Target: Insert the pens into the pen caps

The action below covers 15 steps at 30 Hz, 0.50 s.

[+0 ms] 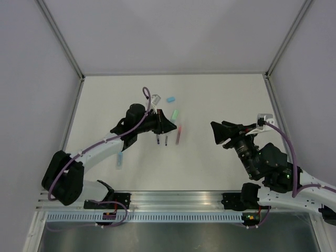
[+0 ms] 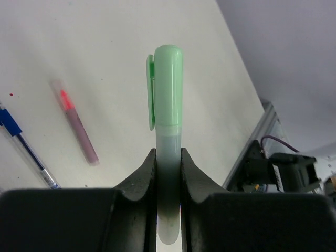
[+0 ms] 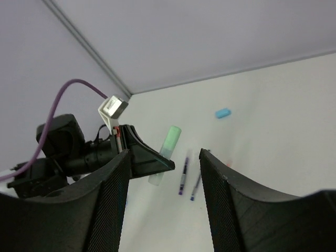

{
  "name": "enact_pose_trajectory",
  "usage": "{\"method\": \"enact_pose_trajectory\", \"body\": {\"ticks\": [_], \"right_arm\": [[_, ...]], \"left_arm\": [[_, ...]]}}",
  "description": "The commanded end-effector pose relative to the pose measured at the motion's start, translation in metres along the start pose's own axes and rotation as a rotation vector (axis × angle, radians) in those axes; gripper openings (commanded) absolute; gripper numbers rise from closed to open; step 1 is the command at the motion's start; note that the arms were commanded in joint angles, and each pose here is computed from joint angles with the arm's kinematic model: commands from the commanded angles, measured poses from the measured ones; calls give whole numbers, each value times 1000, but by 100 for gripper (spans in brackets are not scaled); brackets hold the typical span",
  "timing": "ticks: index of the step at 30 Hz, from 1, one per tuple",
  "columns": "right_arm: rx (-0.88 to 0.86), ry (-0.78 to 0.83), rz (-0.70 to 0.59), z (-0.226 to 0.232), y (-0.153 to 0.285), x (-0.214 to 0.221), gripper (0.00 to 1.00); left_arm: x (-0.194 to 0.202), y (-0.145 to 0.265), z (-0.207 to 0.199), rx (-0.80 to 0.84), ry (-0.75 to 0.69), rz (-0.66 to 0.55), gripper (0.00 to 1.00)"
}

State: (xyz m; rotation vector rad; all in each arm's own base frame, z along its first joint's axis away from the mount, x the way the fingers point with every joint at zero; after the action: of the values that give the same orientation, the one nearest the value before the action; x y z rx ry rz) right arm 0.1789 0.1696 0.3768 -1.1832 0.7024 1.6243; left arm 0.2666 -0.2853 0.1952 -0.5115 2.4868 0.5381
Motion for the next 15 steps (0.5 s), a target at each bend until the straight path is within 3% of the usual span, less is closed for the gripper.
{"method": "enact_pose_trajectory", "body": {"ticks": [1, 8, 15], "right_arm": [[136, 79, 23, -40, 8, 32, 61], [84, 86, 79, -50, 21, 56, 63], [144, 98, 52, -67, 28, 42, 63]], "left_arm": [[2, -36, 32, -232, -9, 18, 2], [35, -96, 61, -443, -17, 99, 2], [47, -121, 89, -603, -2, 119, 3]]}}
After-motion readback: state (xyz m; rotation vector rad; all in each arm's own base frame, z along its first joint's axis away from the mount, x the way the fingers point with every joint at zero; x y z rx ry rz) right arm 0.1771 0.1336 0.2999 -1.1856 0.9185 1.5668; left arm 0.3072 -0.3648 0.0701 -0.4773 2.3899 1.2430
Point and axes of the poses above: each gripper's point midway between its finger pads, its own y axis back along the fingers, its own z axis along the line the jaws close on, x = y × z, the point moved 1 cm from there along y, back along the fingers, and after that the axes turned 10 degrees about y, right-handed, at the moved point
